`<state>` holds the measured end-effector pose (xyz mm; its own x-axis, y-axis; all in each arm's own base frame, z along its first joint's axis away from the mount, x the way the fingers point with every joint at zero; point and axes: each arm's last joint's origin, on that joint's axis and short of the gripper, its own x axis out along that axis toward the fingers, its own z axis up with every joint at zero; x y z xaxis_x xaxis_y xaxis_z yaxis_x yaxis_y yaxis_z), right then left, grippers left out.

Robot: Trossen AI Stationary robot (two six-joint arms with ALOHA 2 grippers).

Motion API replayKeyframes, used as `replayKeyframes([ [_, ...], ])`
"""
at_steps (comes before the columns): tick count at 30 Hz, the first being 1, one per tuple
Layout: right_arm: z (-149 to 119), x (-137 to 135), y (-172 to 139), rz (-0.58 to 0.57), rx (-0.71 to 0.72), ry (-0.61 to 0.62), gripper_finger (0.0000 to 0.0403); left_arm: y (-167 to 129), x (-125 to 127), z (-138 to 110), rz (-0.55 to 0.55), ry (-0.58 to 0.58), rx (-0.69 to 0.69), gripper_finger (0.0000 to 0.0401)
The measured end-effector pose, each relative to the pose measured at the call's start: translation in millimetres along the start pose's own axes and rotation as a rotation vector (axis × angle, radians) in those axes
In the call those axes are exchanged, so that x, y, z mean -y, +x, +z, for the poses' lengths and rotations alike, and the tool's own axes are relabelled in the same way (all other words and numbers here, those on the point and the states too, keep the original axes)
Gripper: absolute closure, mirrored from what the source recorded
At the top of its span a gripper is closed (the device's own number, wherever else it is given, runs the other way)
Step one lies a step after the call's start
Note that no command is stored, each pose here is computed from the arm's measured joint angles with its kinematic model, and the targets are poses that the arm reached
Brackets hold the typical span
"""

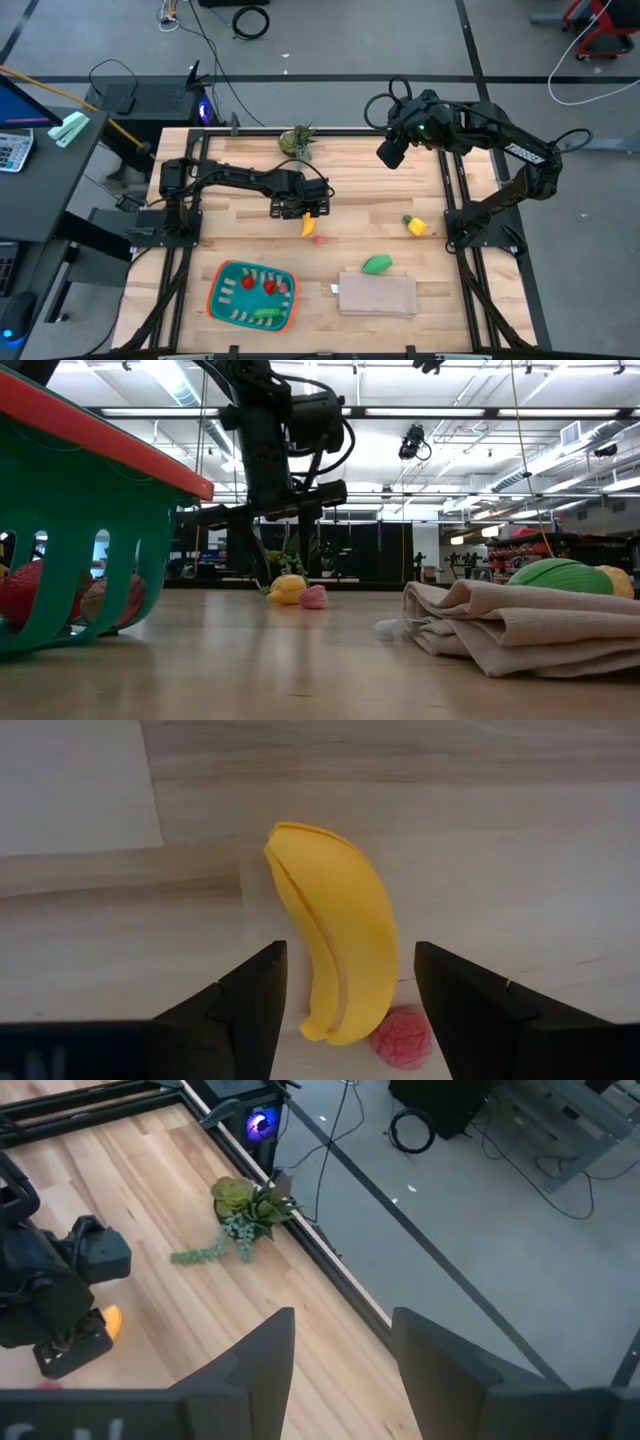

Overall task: Pick and placing Produce into tupperware
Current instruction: Put the yellow banana into the blue basket

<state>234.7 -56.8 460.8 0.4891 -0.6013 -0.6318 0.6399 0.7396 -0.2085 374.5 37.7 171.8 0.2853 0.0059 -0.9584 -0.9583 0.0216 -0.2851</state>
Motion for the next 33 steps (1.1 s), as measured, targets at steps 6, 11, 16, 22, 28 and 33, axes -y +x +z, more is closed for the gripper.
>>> replayKeyframes([
  [6, 0, 0, 0, 0.0, 0.0, -0.001, 0.0225, 1, 0, -1, 0.002, -0.002, -0.003, 0.0175],
  [11, 0, 0, 0, 0.0, 0.0, -0.001, 0.0225, 13, 1, -1, 0.014, 0.008, -0.009, 0.0176],
  [16, 0, 0, 0, 0.0, 0.0, -0.002, 0.0225, 16, 0, -2, 0.023, 0.001, -0.014, 0.0177],
  [22, 0, 0, 0, 0.0, 0.0, -0.002, 0.0225, 23, 0, -2, 0.036, -0.016, -0.015, 0.0179],
  [28, 0, 0, 0, 0.0, 0.0, -0.002, 0.0225, 28, 0, -2, 0.04, -0.015, -0.015, 0.018],
  [33, 0, 0, 0, 0.0, 0.0, -0.002, 0.0225, 28, 0, -2, 0.04, -0.016, -0.014, 0.0192],
])
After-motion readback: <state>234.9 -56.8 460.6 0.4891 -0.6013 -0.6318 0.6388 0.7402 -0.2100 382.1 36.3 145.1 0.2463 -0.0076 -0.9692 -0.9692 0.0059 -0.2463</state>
